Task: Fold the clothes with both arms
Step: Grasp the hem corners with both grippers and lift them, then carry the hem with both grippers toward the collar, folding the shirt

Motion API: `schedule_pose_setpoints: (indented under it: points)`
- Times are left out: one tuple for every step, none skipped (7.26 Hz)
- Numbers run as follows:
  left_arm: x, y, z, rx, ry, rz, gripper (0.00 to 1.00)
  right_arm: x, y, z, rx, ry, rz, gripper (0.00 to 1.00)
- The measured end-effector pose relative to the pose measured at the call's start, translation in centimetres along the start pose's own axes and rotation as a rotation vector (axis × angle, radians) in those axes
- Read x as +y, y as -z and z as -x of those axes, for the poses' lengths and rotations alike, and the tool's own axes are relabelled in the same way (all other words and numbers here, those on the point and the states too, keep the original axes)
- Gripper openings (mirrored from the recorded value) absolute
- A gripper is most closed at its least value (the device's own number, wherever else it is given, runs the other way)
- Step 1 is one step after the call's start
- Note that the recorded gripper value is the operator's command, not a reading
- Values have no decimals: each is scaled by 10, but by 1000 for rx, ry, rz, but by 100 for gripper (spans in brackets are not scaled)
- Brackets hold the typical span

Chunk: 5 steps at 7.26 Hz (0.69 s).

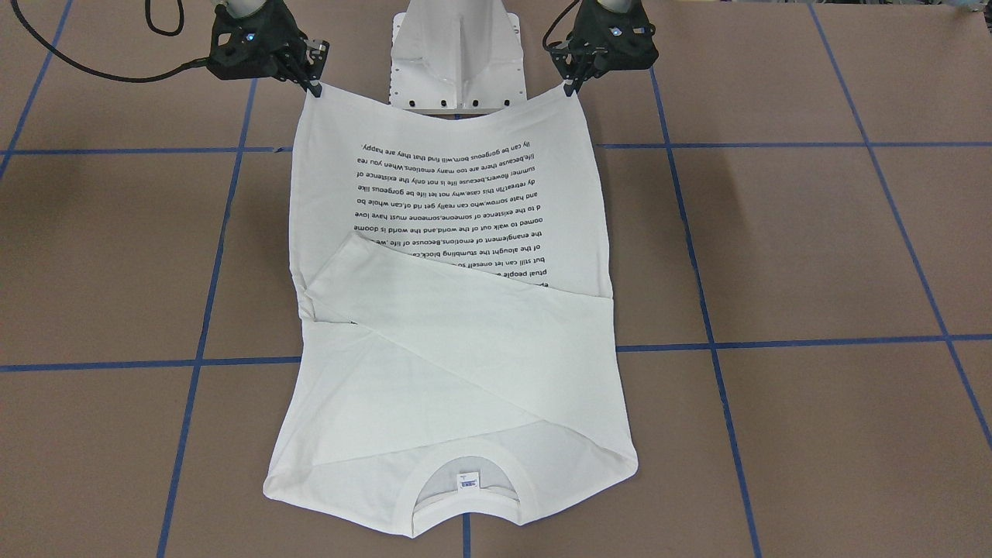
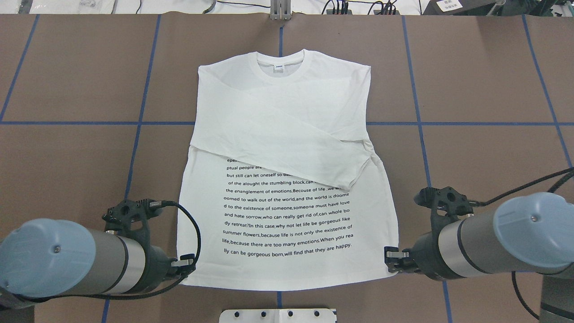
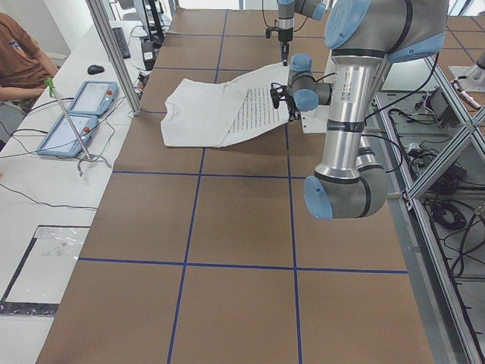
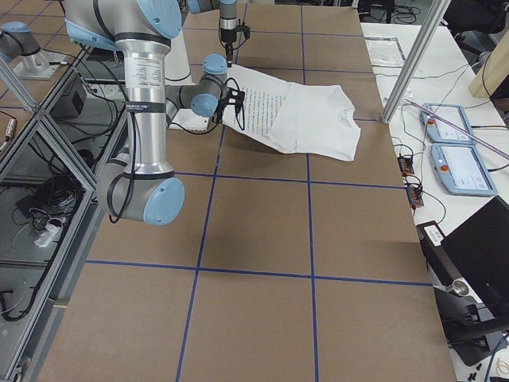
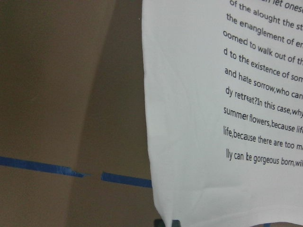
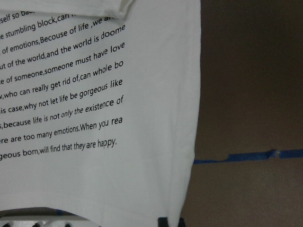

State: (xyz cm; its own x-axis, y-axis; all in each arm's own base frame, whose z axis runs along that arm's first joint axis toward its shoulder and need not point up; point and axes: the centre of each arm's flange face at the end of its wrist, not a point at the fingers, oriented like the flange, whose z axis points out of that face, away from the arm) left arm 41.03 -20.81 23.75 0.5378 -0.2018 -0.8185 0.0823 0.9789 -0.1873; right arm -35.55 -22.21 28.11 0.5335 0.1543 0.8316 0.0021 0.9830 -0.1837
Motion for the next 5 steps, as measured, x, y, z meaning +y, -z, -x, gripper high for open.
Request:
schedule_pose_setpoints:
  points:
    - [23,14,2,18,14,46,0,13,19,-6,-14,5,49,0]
    - [45,27,4,26,25,90,0,23,34,-9,-28,11,98,0]
    - [61,36,5,24,31,124,0,30,42,-9,-39,15,142,0]
    - [67,40,6,22,33,137,0,31,46,-9,-45,14,160,0]
    - [63,40,6,19,38,127,0,21,50,-9,-53,3,143,0]
